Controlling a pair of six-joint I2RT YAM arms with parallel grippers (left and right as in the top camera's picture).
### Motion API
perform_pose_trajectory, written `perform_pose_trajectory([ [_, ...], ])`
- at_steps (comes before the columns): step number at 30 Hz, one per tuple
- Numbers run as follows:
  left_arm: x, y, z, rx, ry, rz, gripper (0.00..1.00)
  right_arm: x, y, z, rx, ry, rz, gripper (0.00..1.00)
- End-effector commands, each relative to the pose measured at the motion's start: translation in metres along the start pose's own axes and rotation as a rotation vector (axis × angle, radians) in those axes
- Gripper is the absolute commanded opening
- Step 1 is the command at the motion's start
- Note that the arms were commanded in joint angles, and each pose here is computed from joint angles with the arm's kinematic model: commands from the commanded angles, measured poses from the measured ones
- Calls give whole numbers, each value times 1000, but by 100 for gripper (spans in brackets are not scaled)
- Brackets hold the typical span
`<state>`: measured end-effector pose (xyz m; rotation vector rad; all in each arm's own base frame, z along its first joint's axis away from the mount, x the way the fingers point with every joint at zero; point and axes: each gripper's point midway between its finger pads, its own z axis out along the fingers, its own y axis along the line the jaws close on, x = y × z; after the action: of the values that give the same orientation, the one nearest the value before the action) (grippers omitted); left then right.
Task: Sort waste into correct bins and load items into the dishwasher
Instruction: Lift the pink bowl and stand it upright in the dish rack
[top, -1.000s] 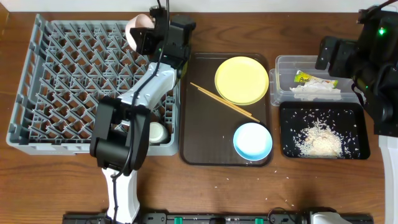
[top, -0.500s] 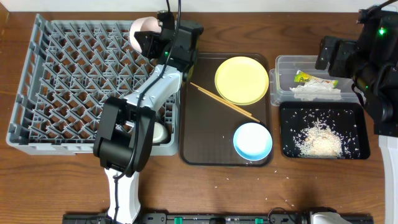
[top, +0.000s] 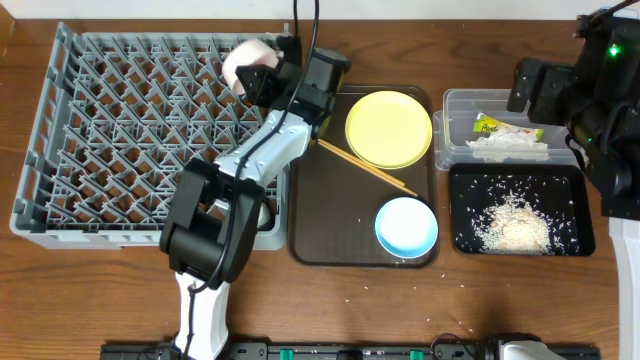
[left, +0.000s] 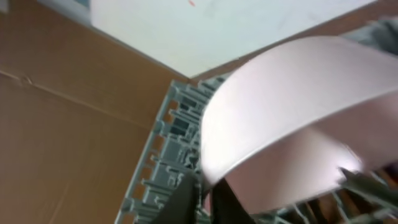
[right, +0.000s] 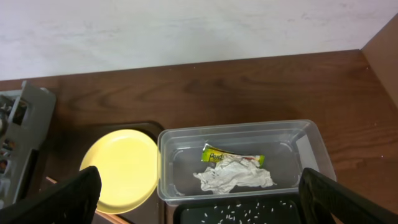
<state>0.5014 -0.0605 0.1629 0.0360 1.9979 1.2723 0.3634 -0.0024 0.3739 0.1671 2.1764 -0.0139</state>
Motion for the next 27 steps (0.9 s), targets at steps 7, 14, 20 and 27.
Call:
perform_pose_trajectory([
  [7,0,-53,-13,317,3,-143,49,8,-5,-1,22,29,10,99],
  [14,-21,-68,-32,525,-33,-189,61,18,-7,-1,28,71,5,99],
  [20,-30,-97,-58,767,-32,-244,68,25,-8,-2,32,98,2,99],
  [27,-64,-35,-84,818,-106,-349,72,27,-8,-2,33,108,1,99],
])
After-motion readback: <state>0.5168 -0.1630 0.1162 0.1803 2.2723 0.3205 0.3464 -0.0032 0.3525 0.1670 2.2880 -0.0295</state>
